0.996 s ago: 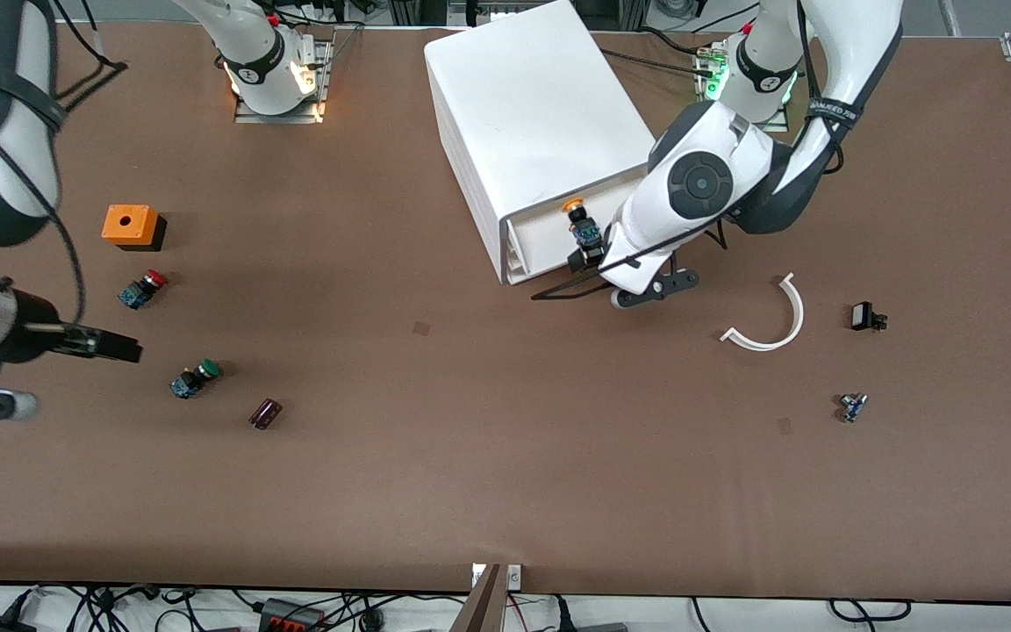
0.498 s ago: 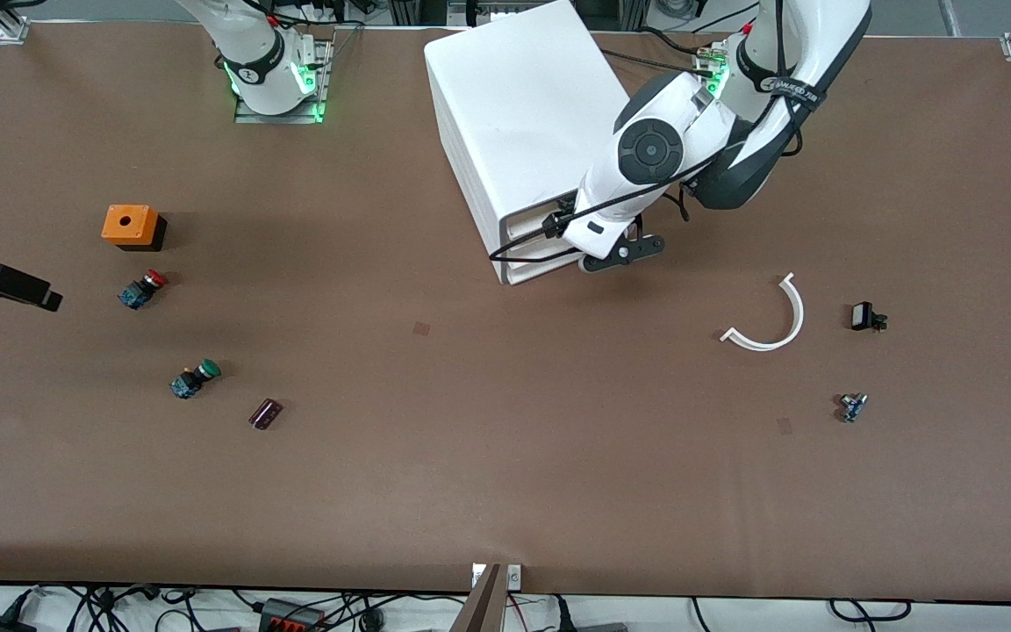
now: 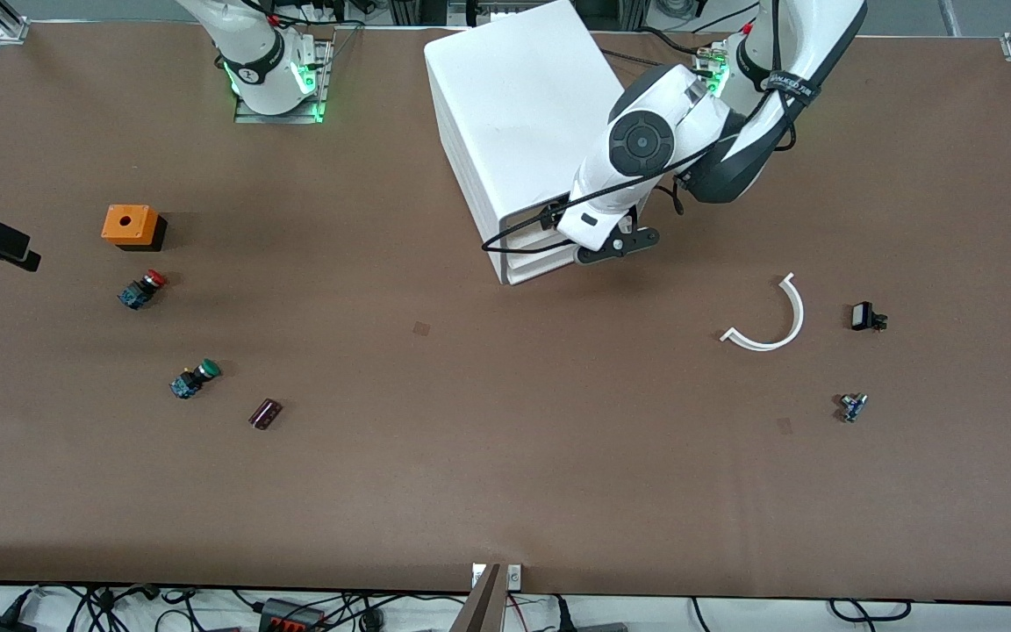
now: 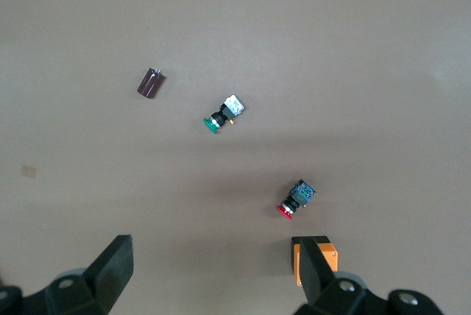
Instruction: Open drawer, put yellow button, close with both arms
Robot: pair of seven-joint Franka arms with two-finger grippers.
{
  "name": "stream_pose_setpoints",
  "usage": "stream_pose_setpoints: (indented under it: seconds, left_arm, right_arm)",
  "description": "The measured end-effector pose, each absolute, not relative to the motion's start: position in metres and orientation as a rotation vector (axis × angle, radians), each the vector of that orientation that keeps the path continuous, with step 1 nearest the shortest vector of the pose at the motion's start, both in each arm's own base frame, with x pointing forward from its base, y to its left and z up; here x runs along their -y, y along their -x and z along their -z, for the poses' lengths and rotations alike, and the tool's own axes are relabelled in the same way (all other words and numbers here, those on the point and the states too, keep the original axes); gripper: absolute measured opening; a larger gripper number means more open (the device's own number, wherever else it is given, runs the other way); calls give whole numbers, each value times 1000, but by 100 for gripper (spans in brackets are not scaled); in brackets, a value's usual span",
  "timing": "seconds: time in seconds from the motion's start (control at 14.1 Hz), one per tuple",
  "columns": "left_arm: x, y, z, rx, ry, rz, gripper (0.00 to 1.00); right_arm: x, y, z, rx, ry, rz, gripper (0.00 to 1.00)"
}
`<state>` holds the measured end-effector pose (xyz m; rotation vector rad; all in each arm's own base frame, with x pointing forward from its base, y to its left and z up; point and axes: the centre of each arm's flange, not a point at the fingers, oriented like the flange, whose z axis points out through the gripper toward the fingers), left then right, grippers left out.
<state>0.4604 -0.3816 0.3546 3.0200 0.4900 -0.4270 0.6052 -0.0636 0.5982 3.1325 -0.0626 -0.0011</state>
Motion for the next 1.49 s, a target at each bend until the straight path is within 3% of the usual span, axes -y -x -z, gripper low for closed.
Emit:
stream_pose_setpoints:
  seconds: [0.64, 1.0, 1.21, 1.49]
  left_arm:
    - [317, -523, -429, -258, -3406, 59, 100]
    - [207, -579, -469, 143, -3428, 137, 100]
    - [140, -586, -497, 180, -3303, 228, 100]
    - [49, -583, -542, 186, -3230, 126, 100]
  right_arm:
    - [61, -555, -587, 83, -3116, -6, 100]
    - [62, -548, -588, 87, -3116, 9, 100]
    - [60, -549, -587, 82, -3116, 14, 100]
    - [59, -548, -585, 79, -3117, 26, 100]
